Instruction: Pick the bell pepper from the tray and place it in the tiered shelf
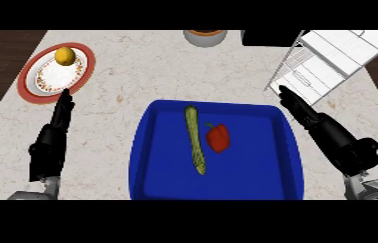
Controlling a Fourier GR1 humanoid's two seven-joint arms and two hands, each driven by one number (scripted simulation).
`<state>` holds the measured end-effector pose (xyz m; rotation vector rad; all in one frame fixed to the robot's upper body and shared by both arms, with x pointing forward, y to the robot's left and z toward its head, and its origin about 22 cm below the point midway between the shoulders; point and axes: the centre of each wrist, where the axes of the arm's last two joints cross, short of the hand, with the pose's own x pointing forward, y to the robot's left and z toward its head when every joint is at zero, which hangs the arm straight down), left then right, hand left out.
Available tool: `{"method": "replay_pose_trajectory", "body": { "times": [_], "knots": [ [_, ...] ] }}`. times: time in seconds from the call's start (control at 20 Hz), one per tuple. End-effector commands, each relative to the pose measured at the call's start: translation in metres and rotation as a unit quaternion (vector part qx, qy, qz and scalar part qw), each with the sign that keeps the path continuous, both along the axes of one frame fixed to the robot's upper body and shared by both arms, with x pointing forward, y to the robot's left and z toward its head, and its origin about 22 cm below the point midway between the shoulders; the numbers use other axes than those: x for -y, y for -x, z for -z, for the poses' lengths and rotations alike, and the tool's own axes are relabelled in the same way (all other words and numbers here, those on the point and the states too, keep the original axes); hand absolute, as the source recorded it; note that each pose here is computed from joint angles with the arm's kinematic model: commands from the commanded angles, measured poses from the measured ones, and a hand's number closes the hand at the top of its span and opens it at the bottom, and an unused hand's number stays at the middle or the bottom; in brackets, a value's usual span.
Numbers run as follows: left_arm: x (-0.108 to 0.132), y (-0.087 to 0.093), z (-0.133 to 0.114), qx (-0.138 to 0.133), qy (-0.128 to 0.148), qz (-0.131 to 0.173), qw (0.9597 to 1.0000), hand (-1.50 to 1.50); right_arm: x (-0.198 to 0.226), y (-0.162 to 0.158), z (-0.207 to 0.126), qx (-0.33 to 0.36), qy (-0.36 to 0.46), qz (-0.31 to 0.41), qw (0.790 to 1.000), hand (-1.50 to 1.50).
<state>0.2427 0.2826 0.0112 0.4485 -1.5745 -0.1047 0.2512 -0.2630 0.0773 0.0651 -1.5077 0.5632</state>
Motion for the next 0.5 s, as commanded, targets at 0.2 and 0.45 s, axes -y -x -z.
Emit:
{"method": "replay_pose_trajectory", "body": {
  "times": [0.2, 0.45],
  "knots": [
    [0.056, -0.022, -0.020, 0.020, 0.014, 0.123, 0.9921, 0.00, -0.054, -0.062, -0.014, 0.037, -0.068, 0.070, 0.995, -1.50],
    [0.051, -0.018, -0.011, -0.006, 0.047, 0.126, 0.9909, 0.00, 0.025, -0.046, 0.010, 0.083, 0.117, 0.211, 0.967, 1.50]
  ]
}}
